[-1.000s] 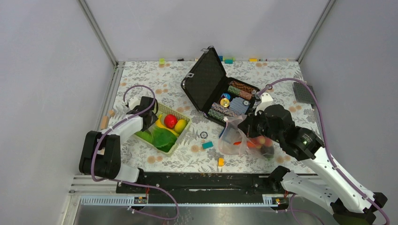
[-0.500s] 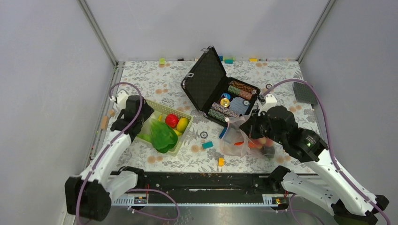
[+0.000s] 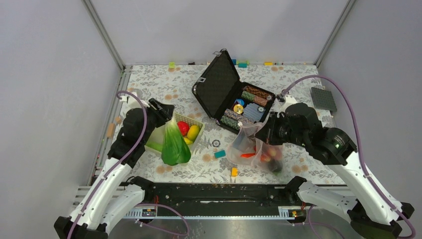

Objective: Place the food in the zip-top bag and seal the zipper
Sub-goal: Pick up the fake vegetable from the bin, then place the fake vegetable in the zipper food storage bag.

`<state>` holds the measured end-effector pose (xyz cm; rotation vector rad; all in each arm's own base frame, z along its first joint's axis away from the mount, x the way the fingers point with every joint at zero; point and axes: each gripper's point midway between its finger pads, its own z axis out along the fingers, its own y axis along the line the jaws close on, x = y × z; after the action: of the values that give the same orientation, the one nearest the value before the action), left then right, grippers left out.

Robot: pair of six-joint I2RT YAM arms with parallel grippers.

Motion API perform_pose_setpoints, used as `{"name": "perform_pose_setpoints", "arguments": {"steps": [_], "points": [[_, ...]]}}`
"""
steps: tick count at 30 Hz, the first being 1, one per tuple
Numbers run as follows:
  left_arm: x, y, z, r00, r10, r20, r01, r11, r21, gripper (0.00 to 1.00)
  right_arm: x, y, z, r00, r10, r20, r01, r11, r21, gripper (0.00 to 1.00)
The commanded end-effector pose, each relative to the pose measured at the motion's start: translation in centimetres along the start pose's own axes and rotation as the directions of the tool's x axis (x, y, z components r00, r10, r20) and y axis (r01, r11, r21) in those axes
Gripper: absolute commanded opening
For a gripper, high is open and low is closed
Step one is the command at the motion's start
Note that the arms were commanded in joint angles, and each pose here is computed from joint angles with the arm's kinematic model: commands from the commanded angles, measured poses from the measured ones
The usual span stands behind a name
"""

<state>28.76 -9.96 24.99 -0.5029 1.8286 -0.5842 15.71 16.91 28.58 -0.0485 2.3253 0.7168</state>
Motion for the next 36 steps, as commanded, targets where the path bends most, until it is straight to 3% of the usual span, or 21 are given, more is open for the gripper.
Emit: {"name": "perform_pose_setpoints", "arguments": {"steps": [1, 4, 6, 9, 12, 19, 22, 24, 28, 33, 36], "points": [[-3.0, -7.4, -2.8, 0.998, 0.027, 0.056, -0.043, 0.948, 0.317, 0.0, -0.2, 3.7, -0.9, 0.998, 0.024, -0.066, -0.033, 0.988, -0.148, 0.0], [-2.5, -9.1, -3.9, 0.998, 0.049, 0.037, -0.06, 0.916, 0.398, 0.0, -0.3, 3.1, -0.6, 0.996, -0.01, -0.085, 0.001, 0.995, -0.096, 0.0], [-2.3, -9.5, -4.3, 0.998, 0.057, 0.036, -0.066, 0.904, 0.422, 0.0, 0.2, 0.7, -0.3, 0.988, -0.076, -0.132, 0.08, 0.996, 0.026, 0.0], [-1.8, -10.3, -4.8, 0.997, 0.079, 0.022, -0.08, 0.885, 0.458, 0.0, 0.3, -5.6, -1.8, 0.964, -0.186, -0.192, 0.24, 0.92, 0.311, 0.0], [-1.3, -11.9, -5.8, 0.994, 0.11, 0.016, -0.102, 0.848, 0.52, 0.0, -0.7, -8.6, -3.4, 0.953, -0.241, -0.185, 0.301, 0.838, 0.455, 0.0], [-1.3, -17.7, -9.1, 0.995, 0.087, 0.046, -0.094, 0.711, 0.697, 0.0, -1.0, -7.9, -2.0, 0.94, -0.302, -0.16, 0.342, 0.853, 0.394, 0.0], [-2.5, -19.5, -9.5, 0.997, -0.024, 0.077, -0.038, 0.702, 0.711, 0.0, -1.4, -6.3, -1.4, 0.972, -0.221, -0.079, 0.234, 0.908, 0.347, 0.0], [-3.5, -20.6, -9.8, 0.99, -0.106, 0.093, 0.009, 0.703, 0.711, 0.0, -1.3, -3.7, -0.6, 0.988, -0.149, -0.029, 0.152, 0.963, 0.223, 0.0], [-5.8, -21.4, -9.7, 0.937, -0.322, 0.138, 0.152, 0.729, 0.668, 0.0, -1.1, 0.3, -0.1, 0.999, -0.03, -0.014, 0.03, 0.999, 0.03, 0.0], [-6.3, -24.2, -10.6, 0.903, -0.363, 0.231, 0.15, 0.768, 0.622, 0.0, -2.3, 0.9, 0.2, 0.994, 0.08, 0.069, -0.08, 0.997, 0.01, 0.0], [-6.6, -26.6, -12.0, 0.886, -0.367, 0.283, 0.097, 0.745, 0.66, 0.0, -2.6, 0.7, 0.8, 0.987, 0.129, 0.096, -0.131, 0.991, 0.019, 0.0]]}}
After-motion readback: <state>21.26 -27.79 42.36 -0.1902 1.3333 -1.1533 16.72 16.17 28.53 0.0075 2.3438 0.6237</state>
